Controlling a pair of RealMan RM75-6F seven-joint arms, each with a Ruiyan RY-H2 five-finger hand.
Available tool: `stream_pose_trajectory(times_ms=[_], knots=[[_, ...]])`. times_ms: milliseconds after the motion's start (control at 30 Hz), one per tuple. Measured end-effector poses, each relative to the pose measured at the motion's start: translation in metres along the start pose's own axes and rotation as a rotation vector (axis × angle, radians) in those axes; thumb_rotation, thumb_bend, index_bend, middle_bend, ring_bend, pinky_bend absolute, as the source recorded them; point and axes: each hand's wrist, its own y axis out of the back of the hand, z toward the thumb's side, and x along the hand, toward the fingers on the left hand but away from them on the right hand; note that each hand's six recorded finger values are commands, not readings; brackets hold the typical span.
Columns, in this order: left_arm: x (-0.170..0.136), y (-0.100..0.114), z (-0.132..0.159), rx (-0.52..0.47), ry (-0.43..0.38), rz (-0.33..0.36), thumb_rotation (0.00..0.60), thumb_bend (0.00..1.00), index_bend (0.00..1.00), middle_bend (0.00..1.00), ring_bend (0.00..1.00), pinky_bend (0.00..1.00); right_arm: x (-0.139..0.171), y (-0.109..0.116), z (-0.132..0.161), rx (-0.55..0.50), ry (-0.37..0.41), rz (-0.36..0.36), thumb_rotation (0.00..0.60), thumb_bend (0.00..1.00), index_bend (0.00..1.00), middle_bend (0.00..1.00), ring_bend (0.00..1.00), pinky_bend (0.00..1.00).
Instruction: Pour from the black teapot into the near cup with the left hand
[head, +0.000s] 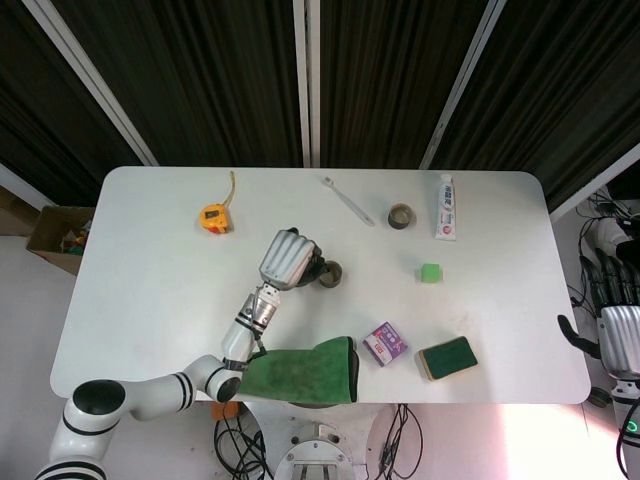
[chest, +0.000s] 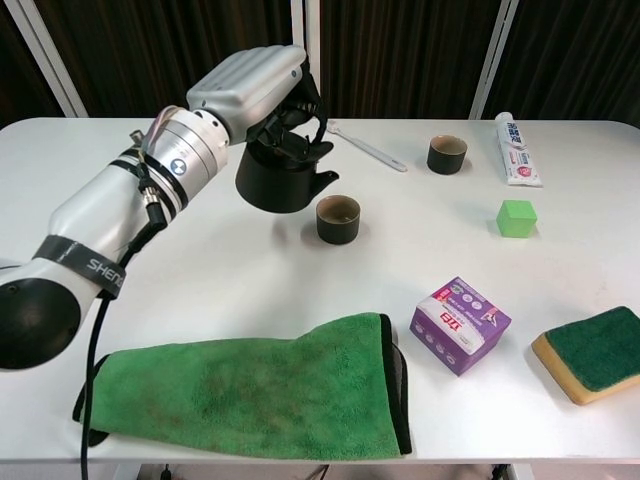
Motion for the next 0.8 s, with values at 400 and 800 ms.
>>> stream_pose_trajectory(times_ms=[400, 800], knots=[[0.006, -0.003, 0.004, 0.04, -0.011, 0.013, 0.6, 0.28, 1.0, 1.0, 1.0, 0.61, 0.001, 0.0, -0.004, 0.0, -0.006, 0.003, 0.6, 0.22, 0.0, 0.0, 0.0, 0.0], [0.012, -0.004, 0.011, 0.1, -0.043, 0.036, 0.6, 0.28, 1.0, 1.0, 1.0, 0.61, 0.0, 0.0, -0.004, -0.007, -0.001, 0.005, 0.6, 0.22, 0.0, 0.0, 0.0, 0.0]])
